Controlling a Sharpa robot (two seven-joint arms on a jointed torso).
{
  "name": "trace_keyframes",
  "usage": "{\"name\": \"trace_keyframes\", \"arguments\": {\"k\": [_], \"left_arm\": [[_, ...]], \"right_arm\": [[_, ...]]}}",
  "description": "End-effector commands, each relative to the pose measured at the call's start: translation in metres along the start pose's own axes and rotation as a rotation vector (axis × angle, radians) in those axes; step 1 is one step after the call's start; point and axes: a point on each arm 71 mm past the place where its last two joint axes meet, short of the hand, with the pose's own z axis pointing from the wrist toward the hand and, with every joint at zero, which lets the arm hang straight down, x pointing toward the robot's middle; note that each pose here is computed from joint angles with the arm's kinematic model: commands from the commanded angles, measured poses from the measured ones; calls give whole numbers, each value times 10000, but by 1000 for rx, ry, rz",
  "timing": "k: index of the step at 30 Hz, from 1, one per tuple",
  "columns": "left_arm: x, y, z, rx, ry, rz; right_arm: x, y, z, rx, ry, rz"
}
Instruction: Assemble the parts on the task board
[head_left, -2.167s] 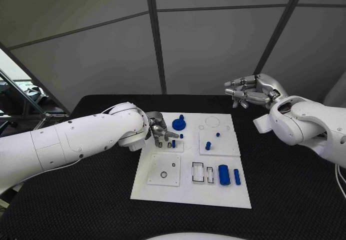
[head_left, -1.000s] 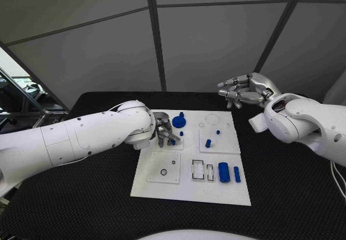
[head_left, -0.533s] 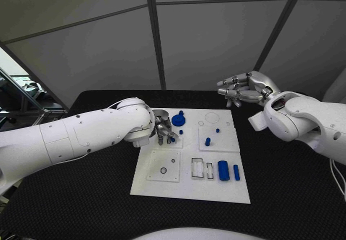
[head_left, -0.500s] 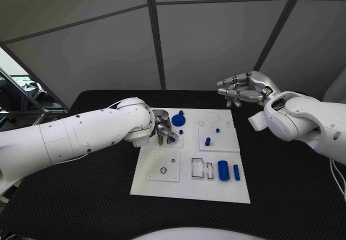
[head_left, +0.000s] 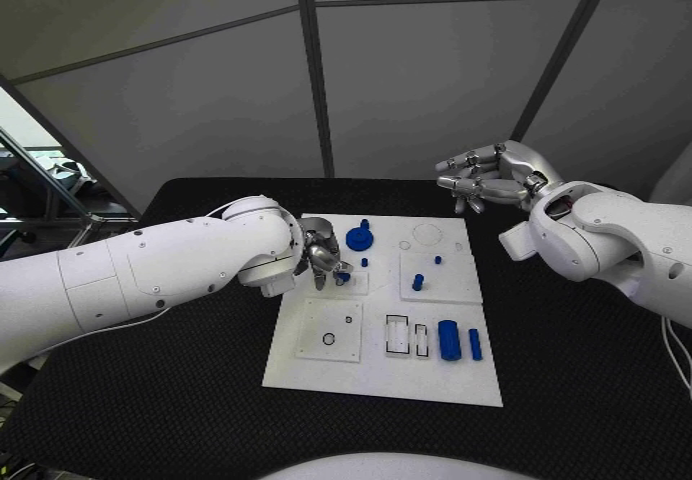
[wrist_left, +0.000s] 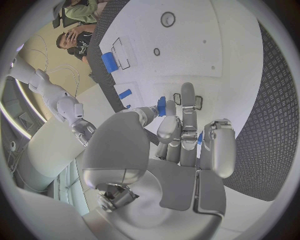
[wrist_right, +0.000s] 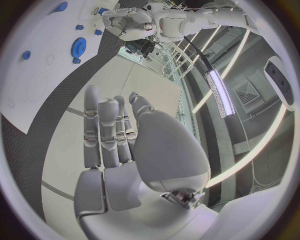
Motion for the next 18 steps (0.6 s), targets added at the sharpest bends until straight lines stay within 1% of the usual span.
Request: {"name": "trace_keyframes", "arguments": {"k": [1,4,7,12,18], "left_arm": [[-33,-3,-49,3,-54,-74],[-43,19,-84,1,-73,-88],[-56,36,-95,-2,-94,-90],[-71,64,-88,-9,-127,-70],[-58,86,-57,-23,-157,-45]], "right_arm": [[9,18,10,-10,18,0],[7,15,12,-10,19,0],[3,14,11,-12,18,0],[-4,12,8,-14,17,-3],[-8,13,4,-18,18,-12]]}}
